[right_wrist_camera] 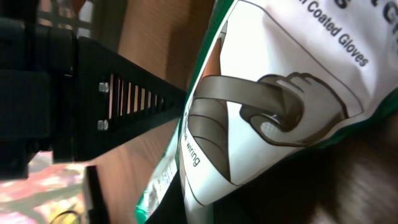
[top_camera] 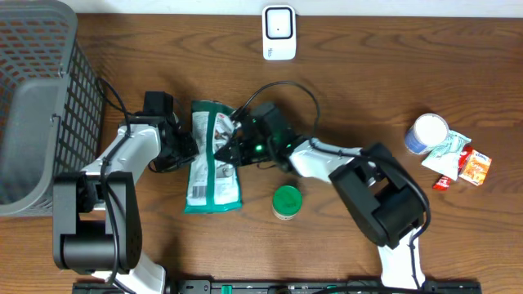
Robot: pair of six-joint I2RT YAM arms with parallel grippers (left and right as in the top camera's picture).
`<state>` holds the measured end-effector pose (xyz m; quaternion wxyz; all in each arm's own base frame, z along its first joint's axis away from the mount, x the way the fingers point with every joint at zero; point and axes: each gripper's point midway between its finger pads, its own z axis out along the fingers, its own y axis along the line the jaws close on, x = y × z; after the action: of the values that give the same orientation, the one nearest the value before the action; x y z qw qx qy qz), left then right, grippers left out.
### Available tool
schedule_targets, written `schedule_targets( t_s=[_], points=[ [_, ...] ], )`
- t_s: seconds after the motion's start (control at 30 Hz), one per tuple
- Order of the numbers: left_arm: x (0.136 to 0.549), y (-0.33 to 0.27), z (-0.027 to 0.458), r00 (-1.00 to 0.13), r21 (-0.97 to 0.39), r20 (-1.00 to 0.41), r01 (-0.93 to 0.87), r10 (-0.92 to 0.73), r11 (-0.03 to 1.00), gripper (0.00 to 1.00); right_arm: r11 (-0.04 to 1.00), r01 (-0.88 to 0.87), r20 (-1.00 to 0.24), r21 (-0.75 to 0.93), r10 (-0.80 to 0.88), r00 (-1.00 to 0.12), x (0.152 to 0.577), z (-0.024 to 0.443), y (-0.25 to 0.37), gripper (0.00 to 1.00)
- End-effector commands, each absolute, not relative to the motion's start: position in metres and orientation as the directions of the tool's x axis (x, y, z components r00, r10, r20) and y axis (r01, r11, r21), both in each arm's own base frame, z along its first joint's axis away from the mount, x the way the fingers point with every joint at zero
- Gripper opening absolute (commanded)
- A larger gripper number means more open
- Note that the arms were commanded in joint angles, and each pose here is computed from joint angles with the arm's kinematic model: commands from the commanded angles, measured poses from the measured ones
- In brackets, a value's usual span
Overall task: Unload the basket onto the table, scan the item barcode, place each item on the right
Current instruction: 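Close the right gripper on the gloves pack edge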
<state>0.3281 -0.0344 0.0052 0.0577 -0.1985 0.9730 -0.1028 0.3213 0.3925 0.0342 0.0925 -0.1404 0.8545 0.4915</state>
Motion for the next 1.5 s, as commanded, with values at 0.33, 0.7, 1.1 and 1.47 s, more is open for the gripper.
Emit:
schedule_targets(
  t_s=[0.33, 0.7, 1.1, 1.47],
  points=[
    [0.378, -0.004, 0.109, -0.798, -0.201, -0.448, -0.348, -0.402, 0.916, 0.32, -0.028, -0.149, -0.151, 0.988, -0.297, -0.943, 0.326, 0.15, 0.292, 0.01],
    [0.392, 0.014, 0.119, -0.746, -0.226, -0.503, -0.375, -0.437, 0.899, 0.51, -0.006, -0.216, -0.212, 0.976, -0.224, -0.951, 0.32, 0.214, 0.27, 0.02],
    [0.398, 0.039, 0.124, -0.697, -0.239, -0.531, -0.422, -0.482, 0.874, 0.75, 0.479, -0.27, -0.262, 0.835, -0.086, -0.961, 0.281, 0.209, 0.23, 0.01],
    [0.398, 0.039, 0.124, -0.697, -0.239, -0.531, -0.422, -0.481, 0.875, 0.79, 0.424, -0.383, -0.341, 0.821, -0.175, -0.924, 0.267, 0.214, 0.235, 0.01]
  ],
)
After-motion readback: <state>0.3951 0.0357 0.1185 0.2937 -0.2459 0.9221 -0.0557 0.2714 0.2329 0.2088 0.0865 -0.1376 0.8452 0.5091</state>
